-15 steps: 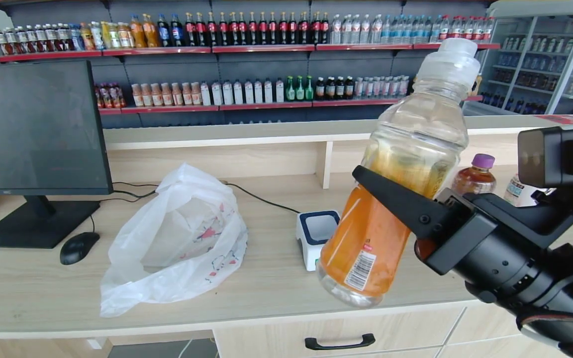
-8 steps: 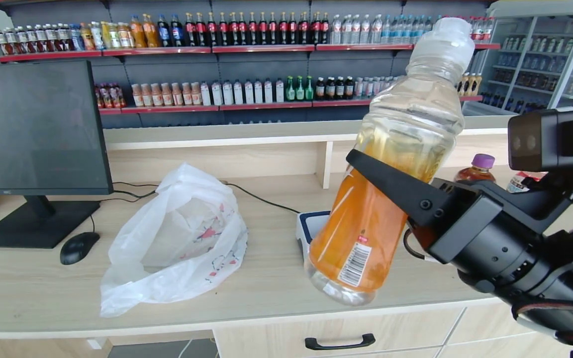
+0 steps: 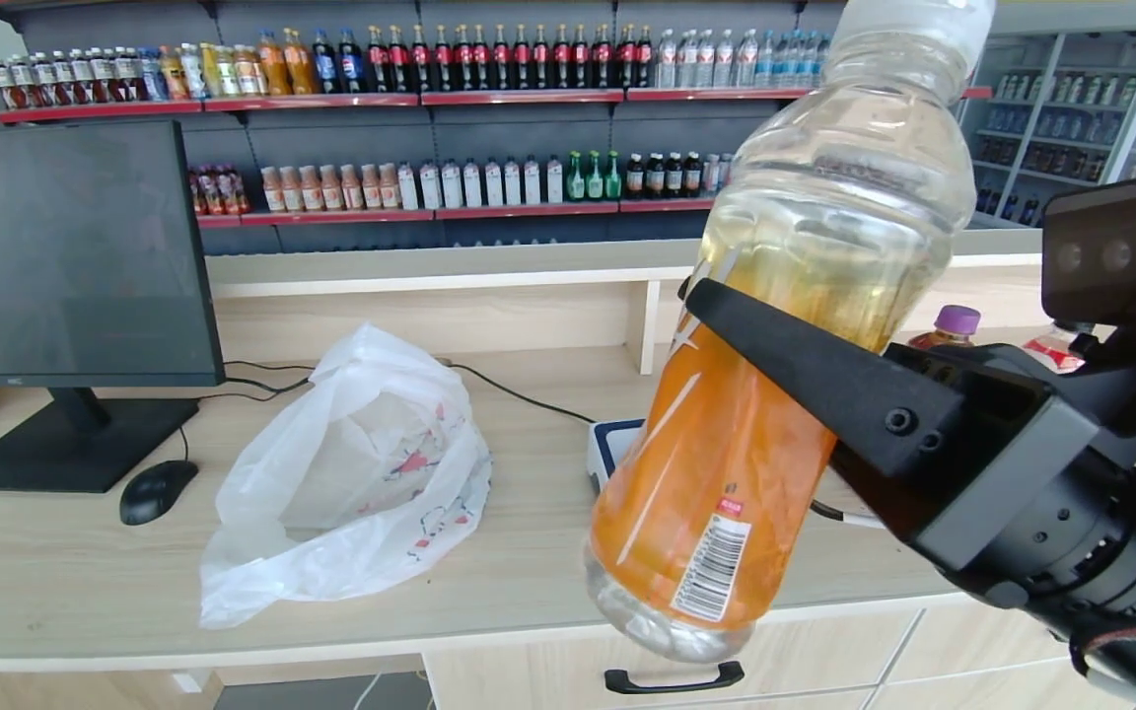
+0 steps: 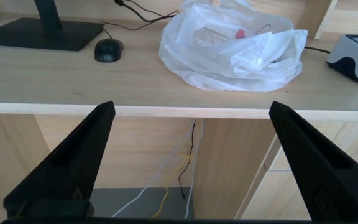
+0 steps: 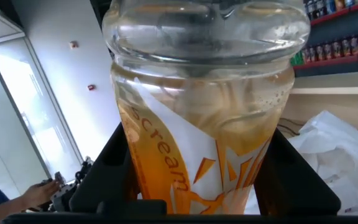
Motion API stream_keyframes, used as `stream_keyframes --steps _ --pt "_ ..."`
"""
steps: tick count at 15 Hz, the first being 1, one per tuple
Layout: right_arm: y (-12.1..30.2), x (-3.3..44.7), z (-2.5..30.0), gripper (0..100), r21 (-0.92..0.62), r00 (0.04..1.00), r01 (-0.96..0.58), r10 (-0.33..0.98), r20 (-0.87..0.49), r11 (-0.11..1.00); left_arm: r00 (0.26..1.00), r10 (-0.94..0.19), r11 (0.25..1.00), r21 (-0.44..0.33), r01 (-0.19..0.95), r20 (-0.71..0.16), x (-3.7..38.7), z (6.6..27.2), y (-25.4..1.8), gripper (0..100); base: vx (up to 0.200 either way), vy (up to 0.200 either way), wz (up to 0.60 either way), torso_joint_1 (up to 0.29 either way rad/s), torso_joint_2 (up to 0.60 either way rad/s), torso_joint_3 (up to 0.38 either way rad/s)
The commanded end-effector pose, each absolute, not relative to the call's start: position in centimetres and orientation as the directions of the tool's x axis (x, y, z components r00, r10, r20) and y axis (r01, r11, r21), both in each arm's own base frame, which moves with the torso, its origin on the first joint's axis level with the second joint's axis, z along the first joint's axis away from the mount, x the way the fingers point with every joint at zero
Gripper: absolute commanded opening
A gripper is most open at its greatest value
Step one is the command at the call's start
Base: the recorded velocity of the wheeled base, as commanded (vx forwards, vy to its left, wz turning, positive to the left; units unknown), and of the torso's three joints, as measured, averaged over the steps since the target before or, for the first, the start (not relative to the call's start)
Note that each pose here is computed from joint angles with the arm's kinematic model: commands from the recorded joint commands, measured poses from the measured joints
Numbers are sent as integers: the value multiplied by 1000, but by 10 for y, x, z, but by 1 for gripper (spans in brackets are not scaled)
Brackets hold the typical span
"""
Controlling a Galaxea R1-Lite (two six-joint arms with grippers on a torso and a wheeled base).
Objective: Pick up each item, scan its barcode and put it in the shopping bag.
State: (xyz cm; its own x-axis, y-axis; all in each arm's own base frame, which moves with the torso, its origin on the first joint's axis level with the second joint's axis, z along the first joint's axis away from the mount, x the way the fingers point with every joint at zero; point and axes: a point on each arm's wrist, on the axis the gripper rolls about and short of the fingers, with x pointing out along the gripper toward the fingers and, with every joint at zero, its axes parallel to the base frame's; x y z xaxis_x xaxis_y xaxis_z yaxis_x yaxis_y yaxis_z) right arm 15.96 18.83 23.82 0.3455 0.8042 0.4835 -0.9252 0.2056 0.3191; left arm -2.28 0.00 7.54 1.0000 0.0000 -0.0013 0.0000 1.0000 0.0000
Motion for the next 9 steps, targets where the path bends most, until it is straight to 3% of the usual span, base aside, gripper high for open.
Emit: stream_keyframes --steps 1,9 --pt "188 157 240 0 314 338 -928 803 491 199 1000 0 1000 0 0 0 -23 75 0 100 0 0 0 0 0 0" --pt "187 156 242 0 314 337 -929 801 495 196 1000 0 1000 0 0 -2 -23 75 0 100 0 0 0 0 0 0"
